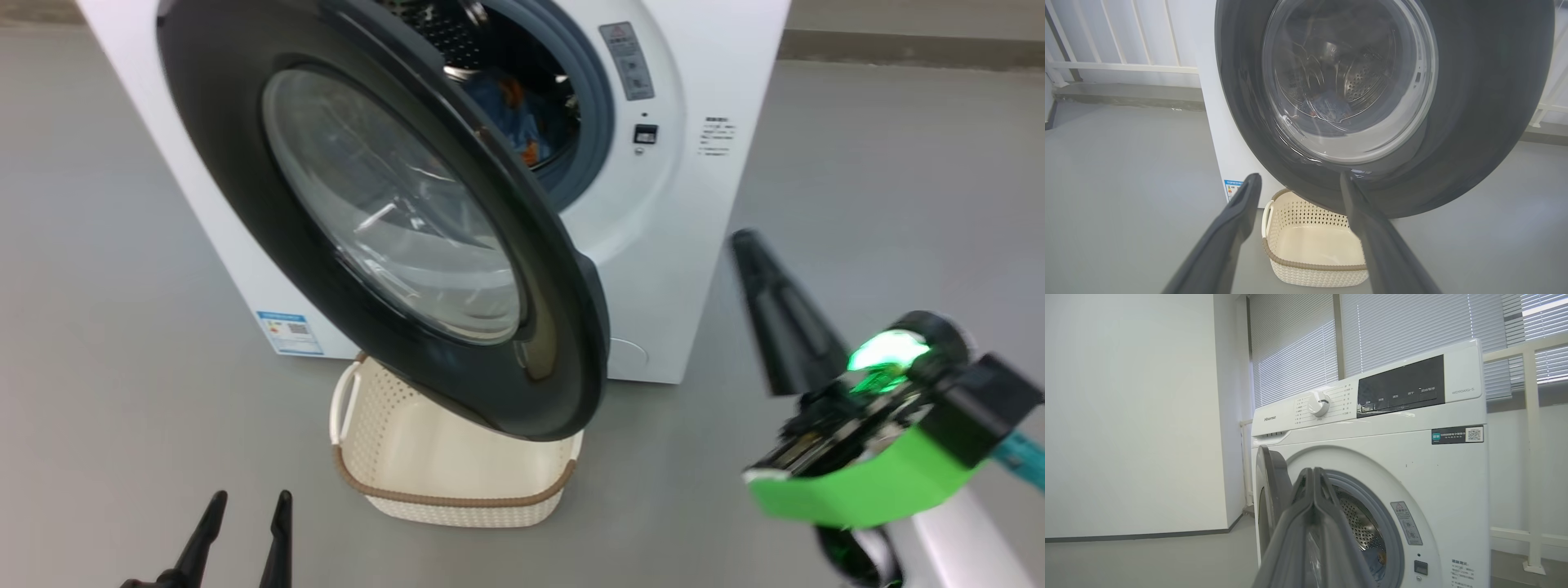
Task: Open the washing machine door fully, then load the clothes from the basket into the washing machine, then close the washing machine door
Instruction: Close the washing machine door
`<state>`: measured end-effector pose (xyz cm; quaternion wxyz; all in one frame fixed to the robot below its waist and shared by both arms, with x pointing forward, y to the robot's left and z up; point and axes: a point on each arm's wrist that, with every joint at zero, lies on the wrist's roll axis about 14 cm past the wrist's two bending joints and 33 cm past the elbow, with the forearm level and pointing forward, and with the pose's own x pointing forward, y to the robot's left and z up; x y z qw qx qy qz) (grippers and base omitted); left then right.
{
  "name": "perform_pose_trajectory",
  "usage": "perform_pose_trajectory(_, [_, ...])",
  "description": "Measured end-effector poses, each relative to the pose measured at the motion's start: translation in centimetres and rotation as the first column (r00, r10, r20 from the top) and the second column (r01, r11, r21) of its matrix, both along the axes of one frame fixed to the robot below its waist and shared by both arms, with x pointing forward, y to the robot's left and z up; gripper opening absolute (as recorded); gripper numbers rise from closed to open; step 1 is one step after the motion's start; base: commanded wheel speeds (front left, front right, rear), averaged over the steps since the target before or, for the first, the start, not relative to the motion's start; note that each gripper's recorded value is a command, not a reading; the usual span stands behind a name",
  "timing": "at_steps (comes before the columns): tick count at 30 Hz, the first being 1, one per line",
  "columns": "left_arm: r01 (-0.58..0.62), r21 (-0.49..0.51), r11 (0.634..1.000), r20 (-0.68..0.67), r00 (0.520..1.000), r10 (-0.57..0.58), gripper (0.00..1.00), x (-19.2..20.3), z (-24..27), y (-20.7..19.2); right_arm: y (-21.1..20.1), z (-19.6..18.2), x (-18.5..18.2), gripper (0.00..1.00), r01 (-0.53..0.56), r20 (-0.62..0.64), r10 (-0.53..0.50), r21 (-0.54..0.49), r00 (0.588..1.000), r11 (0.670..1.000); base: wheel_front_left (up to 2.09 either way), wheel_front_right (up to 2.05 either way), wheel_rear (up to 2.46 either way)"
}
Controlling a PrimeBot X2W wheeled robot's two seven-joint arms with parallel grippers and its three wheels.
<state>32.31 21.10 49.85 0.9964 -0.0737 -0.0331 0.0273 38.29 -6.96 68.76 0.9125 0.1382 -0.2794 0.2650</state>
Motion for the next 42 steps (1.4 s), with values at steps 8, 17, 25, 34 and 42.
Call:
perform_pose_trajectory(8, [-0.035,-0.014,0.999,0.016,0.999,0.036,1.0,-1.2,0.4,0.8,8.1,-2.7,-2.6,0.0,-0.258,-0.079,0.254,-0.036,0.964,0.966,0.0,0.0,0.0])
perform_pose_trajectory(17, [-0.069,-0.048,0.996,0.002,0.998,0.069,1.0,-2.1,-0.1,1.5,12.2,-9.6,-2.9,0.0,-0.387,-0.298,0.353,-0.061,0.887,0.92,0.0,0.0,0.0])
perform_pose_trajectory(25, [-0.078,-0.06,0.995,-0.028,0.997,0.076,1.0,-1.6,-0.8,1.6,11.4,-14.9,-0.4,0.0,-0.355,-0.439,0.284,-0.088,0.853,0.931,0.0,0.0,0.0])
perform_pose_trajectory(34, [-0.067,-0.061,0.996,-0.036,0.997,0.065,1.0,0.6,-0.9,1.4,10.0,-17.3,3.7,0.0,-0.291,-0.493,0.215,-0.082,0.843,0.953,0.0,0.0,0.0])
perform_pose_trajectory(42, [-0.065,-0.065,0.996,-0.046,0.997,0.063,1.0,1.9,-1.2,1.4,9.3,-17.6,6.4,0.0,-0.258,-0.492,0.192,-0.07,0.849,0.964,0.0,0.0,0.0])
